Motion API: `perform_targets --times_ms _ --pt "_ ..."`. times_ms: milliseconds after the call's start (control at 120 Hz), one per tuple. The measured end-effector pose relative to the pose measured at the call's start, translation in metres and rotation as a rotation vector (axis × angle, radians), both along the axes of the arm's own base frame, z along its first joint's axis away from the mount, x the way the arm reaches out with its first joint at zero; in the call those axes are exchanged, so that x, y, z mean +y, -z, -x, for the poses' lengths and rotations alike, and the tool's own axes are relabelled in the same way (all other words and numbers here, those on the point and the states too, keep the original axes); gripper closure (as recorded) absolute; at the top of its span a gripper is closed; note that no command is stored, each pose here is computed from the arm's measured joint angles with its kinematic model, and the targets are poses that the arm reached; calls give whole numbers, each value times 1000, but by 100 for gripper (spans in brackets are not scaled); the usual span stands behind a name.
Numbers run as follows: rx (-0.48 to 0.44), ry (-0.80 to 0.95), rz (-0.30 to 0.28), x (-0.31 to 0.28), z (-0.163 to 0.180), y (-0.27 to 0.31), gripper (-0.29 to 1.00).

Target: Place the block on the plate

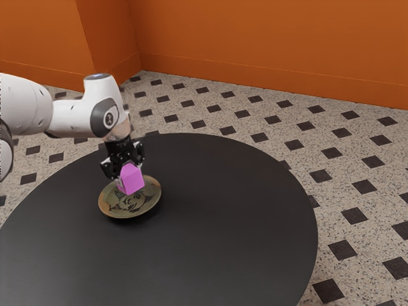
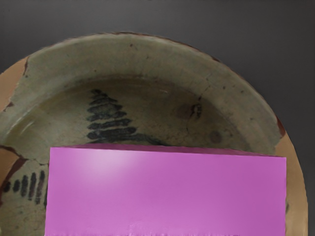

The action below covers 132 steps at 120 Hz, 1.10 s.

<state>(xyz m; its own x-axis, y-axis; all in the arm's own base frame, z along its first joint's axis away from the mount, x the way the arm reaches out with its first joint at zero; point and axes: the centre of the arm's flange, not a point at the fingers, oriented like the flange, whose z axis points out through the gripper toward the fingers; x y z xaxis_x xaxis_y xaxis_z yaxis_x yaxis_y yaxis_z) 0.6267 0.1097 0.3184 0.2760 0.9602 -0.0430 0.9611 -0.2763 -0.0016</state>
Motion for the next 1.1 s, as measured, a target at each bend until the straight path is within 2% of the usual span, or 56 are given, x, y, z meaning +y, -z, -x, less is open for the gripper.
perform_targets --times_ms 92,258,492,600,708,983,1100 --pt "15 -8 -2 3 3 8 28" --pt "9 -15 -1 6 4 5 14" --pt "-56 31 8 -17 27 -52 5" --pt "-72 133 -7 -47 49 -78 3" --pt "-64 251 -16 -55 57 -97 2" --pt "-57 689 -46 -73 15 -167 0" --pt "-50 850 -30 -74 21 -188 0"
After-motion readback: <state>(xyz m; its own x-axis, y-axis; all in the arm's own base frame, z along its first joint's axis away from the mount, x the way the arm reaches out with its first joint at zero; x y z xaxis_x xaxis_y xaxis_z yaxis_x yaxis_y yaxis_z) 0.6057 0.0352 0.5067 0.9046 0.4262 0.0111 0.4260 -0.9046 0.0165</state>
